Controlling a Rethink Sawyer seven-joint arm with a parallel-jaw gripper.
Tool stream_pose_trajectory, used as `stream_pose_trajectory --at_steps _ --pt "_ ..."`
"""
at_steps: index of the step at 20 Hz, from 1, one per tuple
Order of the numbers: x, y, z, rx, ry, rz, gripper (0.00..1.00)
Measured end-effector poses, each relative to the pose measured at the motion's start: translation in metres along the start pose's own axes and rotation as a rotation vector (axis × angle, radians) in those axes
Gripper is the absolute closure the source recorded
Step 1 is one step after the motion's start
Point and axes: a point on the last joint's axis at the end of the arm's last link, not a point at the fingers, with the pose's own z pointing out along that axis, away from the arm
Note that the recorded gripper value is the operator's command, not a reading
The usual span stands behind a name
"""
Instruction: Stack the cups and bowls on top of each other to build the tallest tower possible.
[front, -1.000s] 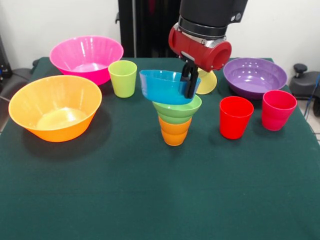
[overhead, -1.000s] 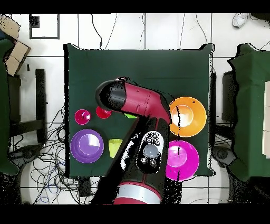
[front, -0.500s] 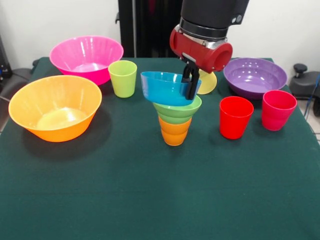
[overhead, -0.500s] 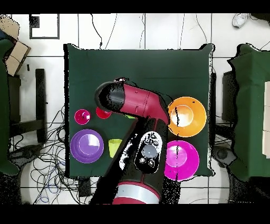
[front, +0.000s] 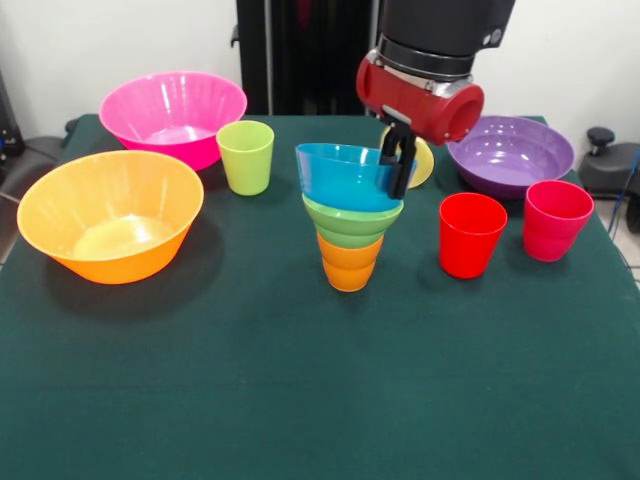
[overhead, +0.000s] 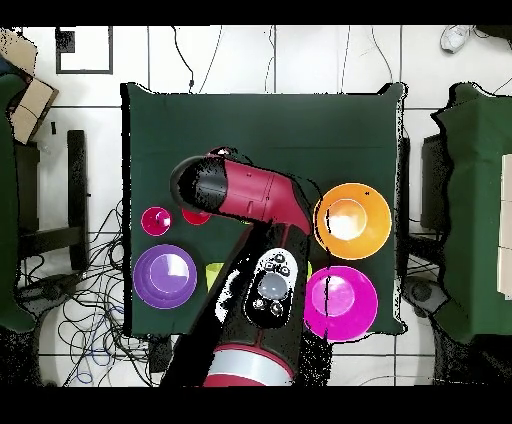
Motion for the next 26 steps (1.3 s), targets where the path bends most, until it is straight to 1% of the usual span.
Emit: stream_pose_trajectory --at_steps 4,19,26 --pt "0.0033 0.0022 -0.0007 -0.002 0.001 -0.005 1.00" --pt "0.0032 0.0021 -0.0006 -0.001 0.001 -0.005 1.00" --pt "-0.0024 -0.0014 0.0005 0.001 0.000 0.005 1.00"
